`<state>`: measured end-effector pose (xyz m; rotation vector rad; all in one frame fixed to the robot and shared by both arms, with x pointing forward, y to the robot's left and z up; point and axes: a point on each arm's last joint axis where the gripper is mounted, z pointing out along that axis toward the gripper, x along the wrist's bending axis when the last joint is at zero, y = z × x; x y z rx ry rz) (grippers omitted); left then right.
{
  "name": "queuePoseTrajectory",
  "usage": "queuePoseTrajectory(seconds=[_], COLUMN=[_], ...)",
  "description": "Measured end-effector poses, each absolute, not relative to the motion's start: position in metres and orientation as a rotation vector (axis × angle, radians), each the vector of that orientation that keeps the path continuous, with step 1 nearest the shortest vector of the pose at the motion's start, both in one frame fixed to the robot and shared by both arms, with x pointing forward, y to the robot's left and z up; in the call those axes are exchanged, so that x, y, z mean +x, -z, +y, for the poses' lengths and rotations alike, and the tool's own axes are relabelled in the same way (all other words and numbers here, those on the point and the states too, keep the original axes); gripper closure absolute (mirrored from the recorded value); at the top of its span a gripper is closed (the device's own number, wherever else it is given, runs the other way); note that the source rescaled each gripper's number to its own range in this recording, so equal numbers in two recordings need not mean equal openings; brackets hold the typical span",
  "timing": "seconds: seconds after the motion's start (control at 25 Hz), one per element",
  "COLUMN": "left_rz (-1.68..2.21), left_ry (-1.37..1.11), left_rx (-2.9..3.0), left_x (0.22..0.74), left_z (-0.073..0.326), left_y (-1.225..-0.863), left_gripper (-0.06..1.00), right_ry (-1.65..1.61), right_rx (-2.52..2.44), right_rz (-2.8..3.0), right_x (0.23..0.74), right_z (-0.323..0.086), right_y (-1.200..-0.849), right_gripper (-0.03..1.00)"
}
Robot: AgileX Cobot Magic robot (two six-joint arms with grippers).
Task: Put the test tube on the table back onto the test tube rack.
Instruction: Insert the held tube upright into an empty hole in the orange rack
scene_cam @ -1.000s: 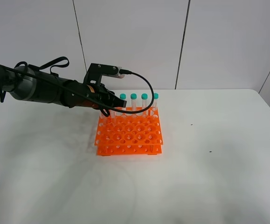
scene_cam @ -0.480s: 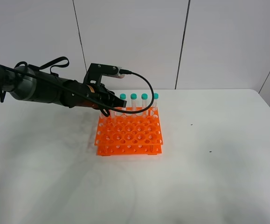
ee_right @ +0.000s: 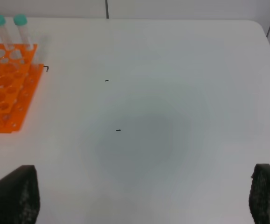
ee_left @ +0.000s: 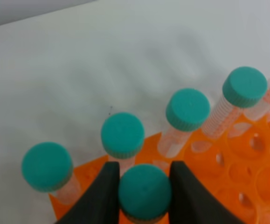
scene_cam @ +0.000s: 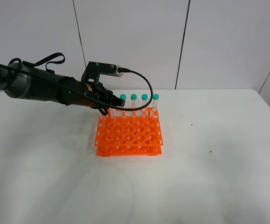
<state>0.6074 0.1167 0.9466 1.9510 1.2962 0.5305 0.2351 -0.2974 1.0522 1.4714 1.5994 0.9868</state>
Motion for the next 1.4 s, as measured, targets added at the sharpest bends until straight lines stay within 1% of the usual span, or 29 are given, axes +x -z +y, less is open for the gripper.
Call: queuePoseTrajectory(seconds=[0.24, 1.4], left_rz=[1.283, 1.259], left_ry=[-0.527, -0.546], left_rx=[1.965, 1.961], left_x=[0.5994, 0.5998], left_z=[0.1149, 0.1148], left_y=[-0.9382, -0.9385], left_gripper=[0.94, 0.94], right_ry=[-0.987, -0.987], right_rx=[1.471, 1.471], right_rz=[1.599, 1.599], right_x=[0.2351, 0.2351], right_z=[-0.2974, -0.2974], right_y=[-1.0522, -1.0522], right_gripper=[-0.03, -0.03])
